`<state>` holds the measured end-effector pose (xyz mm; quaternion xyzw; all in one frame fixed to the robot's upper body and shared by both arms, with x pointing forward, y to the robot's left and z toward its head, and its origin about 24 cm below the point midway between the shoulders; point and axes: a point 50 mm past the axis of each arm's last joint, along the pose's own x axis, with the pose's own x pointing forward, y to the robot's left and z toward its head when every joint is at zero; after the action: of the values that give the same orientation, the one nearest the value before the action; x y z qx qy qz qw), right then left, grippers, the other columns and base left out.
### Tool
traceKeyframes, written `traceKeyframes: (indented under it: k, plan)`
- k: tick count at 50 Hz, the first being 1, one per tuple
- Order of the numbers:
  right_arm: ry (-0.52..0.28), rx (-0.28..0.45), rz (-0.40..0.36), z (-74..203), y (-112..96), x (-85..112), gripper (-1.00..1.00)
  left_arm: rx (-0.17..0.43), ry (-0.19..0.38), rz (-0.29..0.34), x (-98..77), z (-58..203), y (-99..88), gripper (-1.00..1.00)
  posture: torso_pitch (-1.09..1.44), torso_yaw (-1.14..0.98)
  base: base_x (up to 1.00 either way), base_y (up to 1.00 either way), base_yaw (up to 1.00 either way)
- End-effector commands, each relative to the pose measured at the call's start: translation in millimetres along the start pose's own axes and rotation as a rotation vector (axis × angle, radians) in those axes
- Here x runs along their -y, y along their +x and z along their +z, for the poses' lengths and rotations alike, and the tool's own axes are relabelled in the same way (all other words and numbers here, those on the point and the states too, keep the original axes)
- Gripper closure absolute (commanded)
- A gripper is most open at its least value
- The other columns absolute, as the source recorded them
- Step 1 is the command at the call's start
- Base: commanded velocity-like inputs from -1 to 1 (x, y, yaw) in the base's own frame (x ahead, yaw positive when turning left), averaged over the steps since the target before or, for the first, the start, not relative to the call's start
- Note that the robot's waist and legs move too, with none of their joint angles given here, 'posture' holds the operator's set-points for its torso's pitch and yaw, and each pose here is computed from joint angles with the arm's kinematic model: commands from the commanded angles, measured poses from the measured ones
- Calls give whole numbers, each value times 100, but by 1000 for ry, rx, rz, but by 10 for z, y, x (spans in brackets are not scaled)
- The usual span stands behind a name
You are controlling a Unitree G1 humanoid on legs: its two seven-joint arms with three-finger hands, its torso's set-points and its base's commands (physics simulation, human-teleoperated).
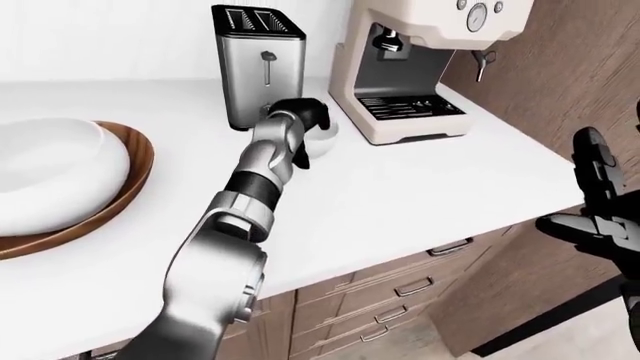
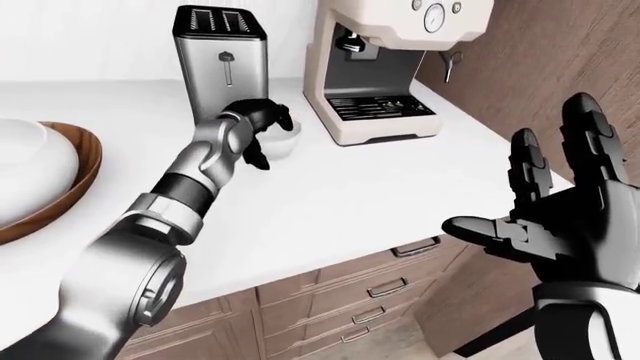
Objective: Stack the bowls from largest to smallest.
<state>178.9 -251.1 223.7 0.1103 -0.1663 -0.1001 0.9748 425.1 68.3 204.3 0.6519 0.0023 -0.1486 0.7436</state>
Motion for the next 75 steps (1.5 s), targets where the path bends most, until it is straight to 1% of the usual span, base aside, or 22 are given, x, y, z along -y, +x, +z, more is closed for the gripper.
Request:
traceKeyframes:
  k: [1, 7, 8, 9, 11, 13, 14, 21, 23, 25, 26, 27, 28, 35, 37, 45, 49, 53, 60, 66, 71, 75]
  plan:
    - [-15, 64, 12, 85, -4, -13, -100, 23, 12, 81, -153, 67, -17, -22, 0, -46, 0, 0, 0]
    - [-16, 59, 8, 44, -1, 9, -100, 17, 16, 92, -48, 86, 8, -17, 0, -46, 0, 0, 0]
    - [-15, 58, 8, 32, -1, 14, -100, 18, 15, 90, -36, 93, 10, -9, 0, -46, 0, 0, 0]
    - [-15, 57, 8, 26, -2, 16, -100, 18, 11, 90, -36, 97, 10, -9, 0, -46, 0, 0, 0]
    - [-14, 55, 5, 6, 1, 32, -100, 20, 12, 85, -5, 102, 14, 7, 0, -46, 0, 0, 0]
    - [-14, 54, 4, 3, 0, 35, -100, 21, 14, 81, 3, 103, 15, 13, 0, -46, 0, 0, 0]
    - [-14, 54, 3, 1, 1, 37, -100, 23, 15, 75, 5, 108, 15, 22, 0, -46, 0, 0, 0]
    - [-11, 53, 3, -11, 10, 35, -100, 31, 20, 67, 4, 131, 14, 42, 0, -46, 0, 0, 0]
    - [-10, 53, 3, -6, 9, 35, -100, 32, 21, 70, -7, 135, 13, 51, 0, -46, 0, 0, 0]
    - [-9, 53, 2, -12, 9, 42, -100, 36, 24, 77, -38, 144, 8, 68, 0, -46, 0, 0, 0]
    - [-8, 53, 1, -14, 8, 45, -100, 37, 24, 82, -50, 145, 6, 77, 0, -46, 0, 0, 0]
    - [-8, 54, 2, -11, 5, 46, -100, 40, 24, 85, -53, 139, 5, 97, 0, -46, 0, 0, 0]
    - [-8, 54, 0, -8, 5, 49, -100, 44, 25, 88, -61, 140, 2, 100, 0, -46, 0, 0, 0]
    - [-7, 55, 4, 0, 0, 25, -100, 96, -2, 124, -210, 223, -47, 100, 0, -46, 0, 0, 0]
    - [-5, 56, 5, 7, 0, 16, -100, 131, 3, 140, -261, 278, -83, 100, 0, -46, 0, 0, 0]
    - [-2, 59, 10, 19, 3, -15, -100, 222, -40, 200, -537, 450, -291, 100, 0, -46, 0, 0, 0]
    - [0, 63, 12, 48, 2, -28, -100, 240, -73, 235, -637, 443, -386, 100, 0, -46, 0, 0, 0]
    - [1, 66, 14, 72, 3, -43, -100, 259, -76, 230, -603, 463, -487, 100, 0, -46, 0, 0, 0]
    - [-1, 70, 25, 132, 4, -101, -100, 278, -100, 238, -641, 450, -661, 100, 0, -42, 0, 0, 0]
    - [-2, 74, 38, 183, -8, -157, -100, 274, -109, 244, -647, 407, -777, 100, 0, -39, 0, 0, 0]
    - [-3, 68, 51, 162, -19, -200, -100, 272, -113, 239, -589, 392, -872, 100, 0, -37, 0, 0, 0]
    - [-4, 68, 56, 163, -12, -210, -100, 258, -114, 241, -571, 359, -895, 100, 0, -35, 0, 0, 0]
